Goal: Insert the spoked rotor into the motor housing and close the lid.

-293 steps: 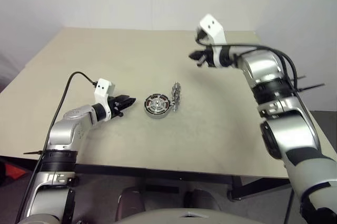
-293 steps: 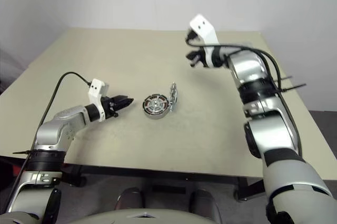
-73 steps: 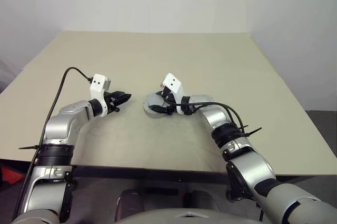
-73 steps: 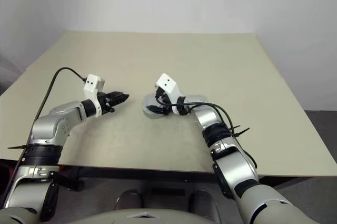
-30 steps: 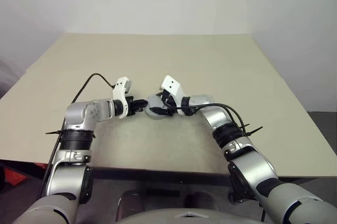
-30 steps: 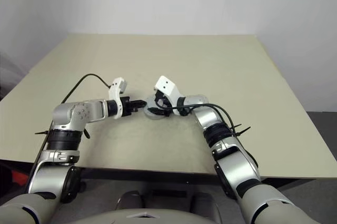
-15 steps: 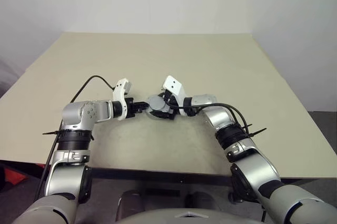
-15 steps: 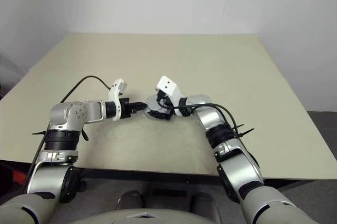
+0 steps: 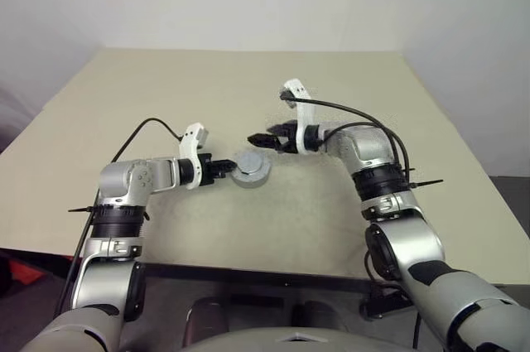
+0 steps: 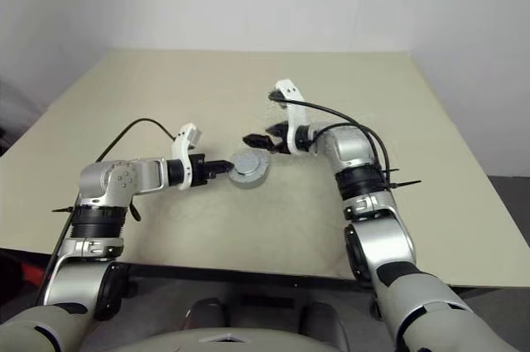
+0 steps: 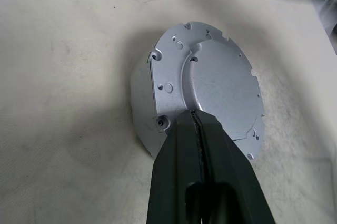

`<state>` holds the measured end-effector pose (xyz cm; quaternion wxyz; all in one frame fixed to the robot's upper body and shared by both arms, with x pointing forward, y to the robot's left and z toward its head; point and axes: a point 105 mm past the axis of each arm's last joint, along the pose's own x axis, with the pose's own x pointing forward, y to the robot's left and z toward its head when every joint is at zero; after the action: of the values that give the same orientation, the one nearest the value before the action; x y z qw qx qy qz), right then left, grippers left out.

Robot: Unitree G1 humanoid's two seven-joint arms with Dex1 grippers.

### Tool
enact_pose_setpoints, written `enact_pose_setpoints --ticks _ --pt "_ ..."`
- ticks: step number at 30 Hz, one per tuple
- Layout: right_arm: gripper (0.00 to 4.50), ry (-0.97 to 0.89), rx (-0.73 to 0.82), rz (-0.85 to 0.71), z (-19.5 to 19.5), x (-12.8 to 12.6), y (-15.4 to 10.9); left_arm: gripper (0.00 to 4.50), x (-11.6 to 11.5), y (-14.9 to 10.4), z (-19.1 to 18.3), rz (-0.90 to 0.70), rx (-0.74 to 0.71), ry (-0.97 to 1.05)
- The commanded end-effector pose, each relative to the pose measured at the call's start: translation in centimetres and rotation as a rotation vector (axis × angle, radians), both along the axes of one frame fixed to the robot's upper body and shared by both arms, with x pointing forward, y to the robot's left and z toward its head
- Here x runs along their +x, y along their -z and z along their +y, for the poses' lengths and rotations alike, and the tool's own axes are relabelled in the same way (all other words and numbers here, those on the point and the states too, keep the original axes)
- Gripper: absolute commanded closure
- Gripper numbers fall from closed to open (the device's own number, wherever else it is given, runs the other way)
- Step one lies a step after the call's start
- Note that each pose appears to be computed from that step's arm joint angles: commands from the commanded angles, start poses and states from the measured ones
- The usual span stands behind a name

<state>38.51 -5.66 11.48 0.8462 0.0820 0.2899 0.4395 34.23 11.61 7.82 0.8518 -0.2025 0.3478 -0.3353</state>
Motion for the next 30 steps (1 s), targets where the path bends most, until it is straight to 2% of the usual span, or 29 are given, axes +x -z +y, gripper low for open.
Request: enact_pose_setpoints --ticks 1,5,11,19,30 --pt "0.01 -0.003 0.068 0.141 -1.1 -0.7 -1.4 4.50 -0.7 1.6 0.2 0.059 0.033 -0.002" --pt "0.01 0.067 0.034 0.264 -3.9 -0.8 -0.1 4.50 -0.9 1.6 0.2 0.054 0.030 -0.005" --pt "0.01 0.130 0.049 0.393 -4.9 -0.9 1.9 4.50 -1.0 1.8 0.3 0.049 0.028 -0.012" --pt "0.01 0.104 0.138 0.587 -2.1 -3.3 5.9 4.50 -1.0 1.7 0.8 0.039 0.046 -0.024" --pt "0.01 0.021 0.248 0.600 2.9 -3.9 4.9 4.50 -0.9 1.6 1.3 0.031 0.064 -0.033"
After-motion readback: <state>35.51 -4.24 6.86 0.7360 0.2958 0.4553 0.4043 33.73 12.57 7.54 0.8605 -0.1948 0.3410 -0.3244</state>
